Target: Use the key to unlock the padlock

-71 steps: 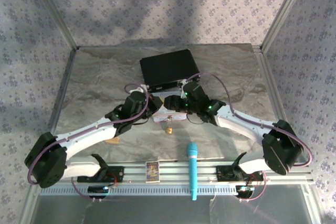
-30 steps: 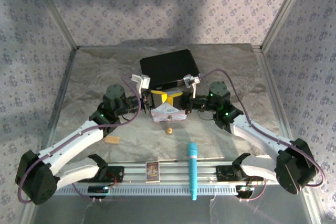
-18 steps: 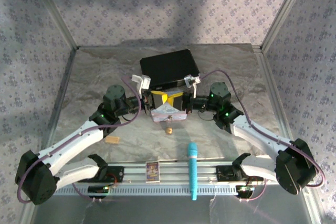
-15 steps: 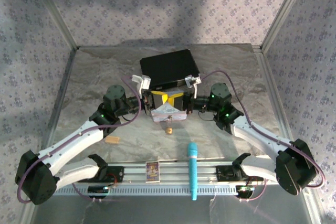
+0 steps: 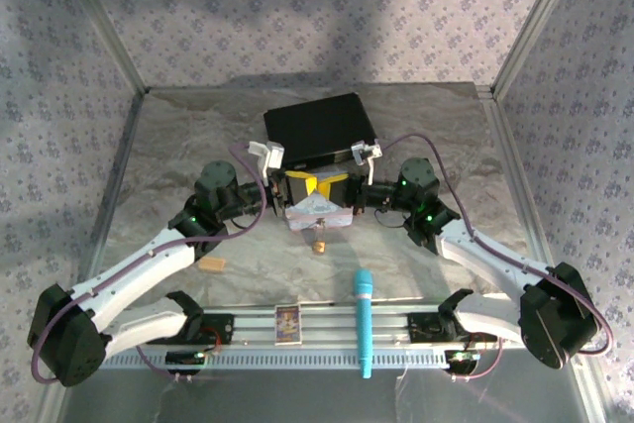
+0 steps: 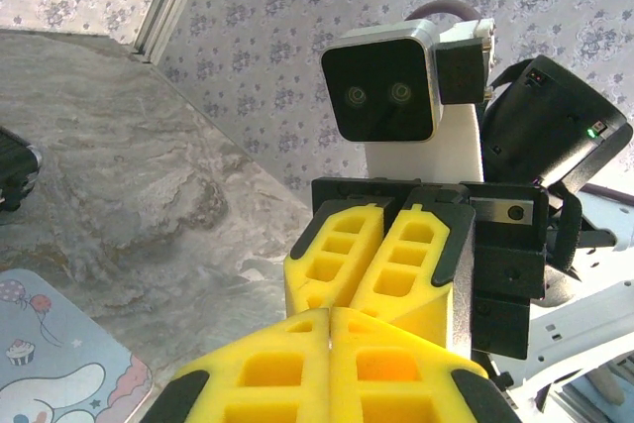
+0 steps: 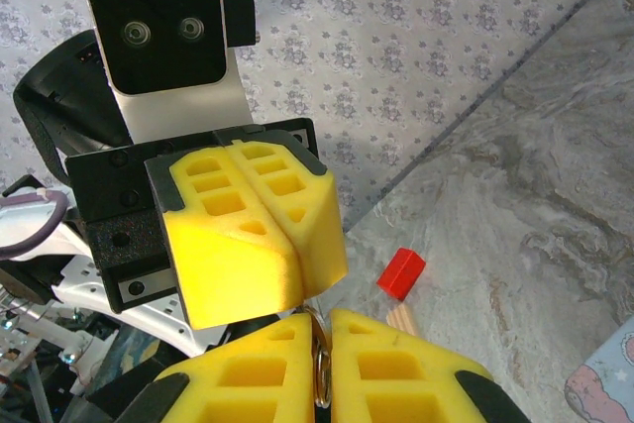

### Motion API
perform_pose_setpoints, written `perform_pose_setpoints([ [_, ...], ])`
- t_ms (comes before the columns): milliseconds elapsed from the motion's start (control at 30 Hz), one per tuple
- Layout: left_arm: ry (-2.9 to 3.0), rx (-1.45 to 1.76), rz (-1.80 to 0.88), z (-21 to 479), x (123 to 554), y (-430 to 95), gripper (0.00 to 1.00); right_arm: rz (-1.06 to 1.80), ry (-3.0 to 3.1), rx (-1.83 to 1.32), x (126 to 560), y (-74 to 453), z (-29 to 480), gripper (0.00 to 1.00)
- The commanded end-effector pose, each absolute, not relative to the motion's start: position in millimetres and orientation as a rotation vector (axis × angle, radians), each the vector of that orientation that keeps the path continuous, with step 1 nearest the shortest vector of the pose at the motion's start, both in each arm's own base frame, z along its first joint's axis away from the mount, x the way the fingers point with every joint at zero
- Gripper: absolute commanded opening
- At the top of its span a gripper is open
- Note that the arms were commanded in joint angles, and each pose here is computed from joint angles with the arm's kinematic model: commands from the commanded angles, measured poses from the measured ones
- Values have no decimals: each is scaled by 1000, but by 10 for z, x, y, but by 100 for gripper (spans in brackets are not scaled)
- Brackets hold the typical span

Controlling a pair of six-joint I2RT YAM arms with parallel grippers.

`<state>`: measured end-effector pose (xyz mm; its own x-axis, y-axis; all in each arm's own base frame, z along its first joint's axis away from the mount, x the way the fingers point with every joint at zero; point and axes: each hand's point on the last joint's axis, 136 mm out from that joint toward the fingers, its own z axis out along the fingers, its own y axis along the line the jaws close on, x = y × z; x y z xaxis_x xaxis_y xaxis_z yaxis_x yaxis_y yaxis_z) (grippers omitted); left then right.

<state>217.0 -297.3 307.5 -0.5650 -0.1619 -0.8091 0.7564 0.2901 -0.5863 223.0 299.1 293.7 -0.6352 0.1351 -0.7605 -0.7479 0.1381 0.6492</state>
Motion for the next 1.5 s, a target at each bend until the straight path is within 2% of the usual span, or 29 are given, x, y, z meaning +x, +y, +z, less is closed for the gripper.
perform_pose_setpoints([
  [0,1621,615,-1451,3335,2001,-3011,0,1577,1705,-567,2266,2990,2940,10],
  [500,1633,599,-1445,3296,2033,-3020,0,1601,1697,-569,2260,3030,2960,14],
  [733,1649,583,-1431,3261,2065,-3016,0,1618,1697,-583,2226,3038,2937,3],
  [900,1692,507,-1377,3165,2199,-2981,2,1593,1735,-560,2250,3013,2816,1],
  [933,1705,465,-1353,3149,2260,-2953,12,1588,1751,-550,2262,3007,2780,1],
  [967,1722,420,-1327,3117,2323,-2913,26,1577,1766,-539,2284,2999,2745,0],
  [1033,1726,305,-1281,3100,2454,-2784,73,1553,1804,-516,2319,2975,2655,0],
  [1100,1718,235,-1253,3116,2519,-2679,95,1529,1832,-488,2354,2939,2575,0],
  [1133,1718,205,-1228,3113,2546,-2628,100,1511,1848,-479,2366,2919,2533,0],
  [1300,1796,44,-1090,3002,2680,-2382,100,1410,1933,-410,2456,2791,2303,0],
  [1467,2073,-172,-898,2487,2774,-2178,82,1192,2109,-303,2569,2572,1936,0],
])
